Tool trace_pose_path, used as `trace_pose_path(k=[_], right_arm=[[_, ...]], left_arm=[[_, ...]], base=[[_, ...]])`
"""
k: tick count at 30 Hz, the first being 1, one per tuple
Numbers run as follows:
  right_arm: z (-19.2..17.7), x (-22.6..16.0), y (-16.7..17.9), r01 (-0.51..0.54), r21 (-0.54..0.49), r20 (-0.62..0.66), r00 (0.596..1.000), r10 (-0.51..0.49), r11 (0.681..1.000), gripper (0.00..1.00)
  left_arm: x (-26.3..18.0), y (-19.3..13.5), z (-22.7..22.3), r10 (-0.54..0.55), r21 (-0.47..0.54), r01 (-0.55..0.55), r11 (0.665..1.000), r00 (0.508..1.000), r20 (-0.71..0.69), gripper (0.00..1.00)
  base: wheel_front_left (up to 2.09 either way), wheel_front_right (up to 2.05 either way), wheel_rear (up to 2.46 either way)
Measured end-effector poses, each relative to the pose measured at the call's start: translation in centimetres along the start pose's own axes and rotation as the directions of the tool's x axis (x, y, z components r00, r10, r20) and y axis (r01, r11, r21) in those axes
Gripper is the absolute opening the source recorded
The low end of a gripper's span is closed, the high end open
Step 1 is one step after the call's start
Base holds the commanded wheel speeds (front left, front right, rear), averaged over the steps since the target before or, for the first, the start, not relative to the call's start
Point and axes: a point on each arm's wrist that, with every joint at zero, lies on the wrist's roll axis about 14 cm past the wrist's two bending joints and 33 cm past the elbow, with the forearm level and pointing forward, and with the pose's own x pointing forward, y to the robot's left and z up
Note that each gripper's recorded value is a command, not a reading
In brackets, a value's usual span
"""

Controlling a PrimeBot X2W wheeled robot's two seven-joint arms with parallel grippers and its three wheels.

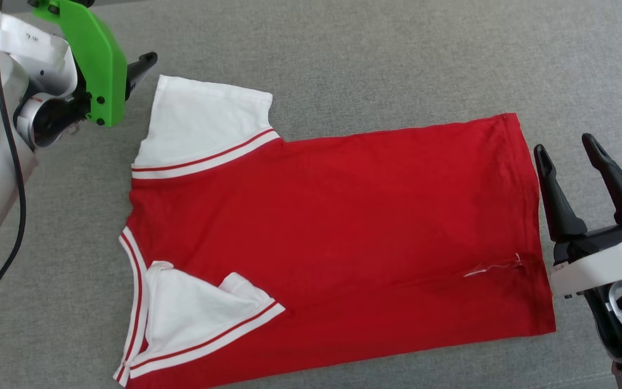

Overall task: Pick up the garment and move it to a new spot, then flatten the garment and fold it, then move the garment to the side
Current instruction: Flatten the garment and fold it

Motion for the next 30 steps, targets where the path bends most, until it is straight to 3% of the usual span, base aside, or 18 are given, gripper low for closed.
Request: trace_pose_path(k=[6, 16, 17, 18, 24, 30], right_arm=[[-1.7, 1.1, -0.8, 0.012, -0.011, -0.034, 0.999, -0.013, 1.0, 1.0], [-5.0, 2.2, -1.8, 0.027, -0.023, -0.105, 0.994, -0.029, 0.999, 1.0], [-5.2, 2.3, -1.9, 0.028, -0.024, -0.109, 0.994, -0.03, 0.999, 1.0], [-5.3, 2.3, -1.9, 0.028, -0.025, -0.11, 0.993, -0.031, 0.999, 1.0], [-4.4, 2.5, -2.4, 0.029, -0.035, -0.092, 0.995, -0.032, 0.999, 1.0], [-1.9, 3.1, -4.0, 0.019, -0.104, -0.11, 0.993, -0.031, 0.994, 1.0]], left_arm=[[3.8, -0.5, -4.4, -0.044, -0.022, 0.04, 0.999, 0.962, -0.268, 1.0], [8.2, -0.1, -8.0, -0.05, 0.017, 0.063, 0.998, 0.904, -0.425, 1.0], [8.3, -0.2, -8.1, -0.057, 0.011, 0.069, 0.998, 0.9, -0.433, 0.87], [8.3, -0.3, -8.1, -0.06, 0.017, 0.074, 0.997, 0.898, -0.435, 0.0], [7.7, -1.4, -7.6, -0.076, 0.051, 0.105, 0.993, 0.911, -0.406, 0.0], [6.1, -2.0, -5.6, -0.077, 0.079, 0.104, 0.991, 0.953, -0.292, 0.0]], base=[[0.0, 0.0, 0.0], [0.0, 0.0, 0.0], [0.0, 0.0, 0.0], [0.0, 0.0, 0.0], [0.0, 0.0, 0.0], [0.0, 0.0, 0.0]])
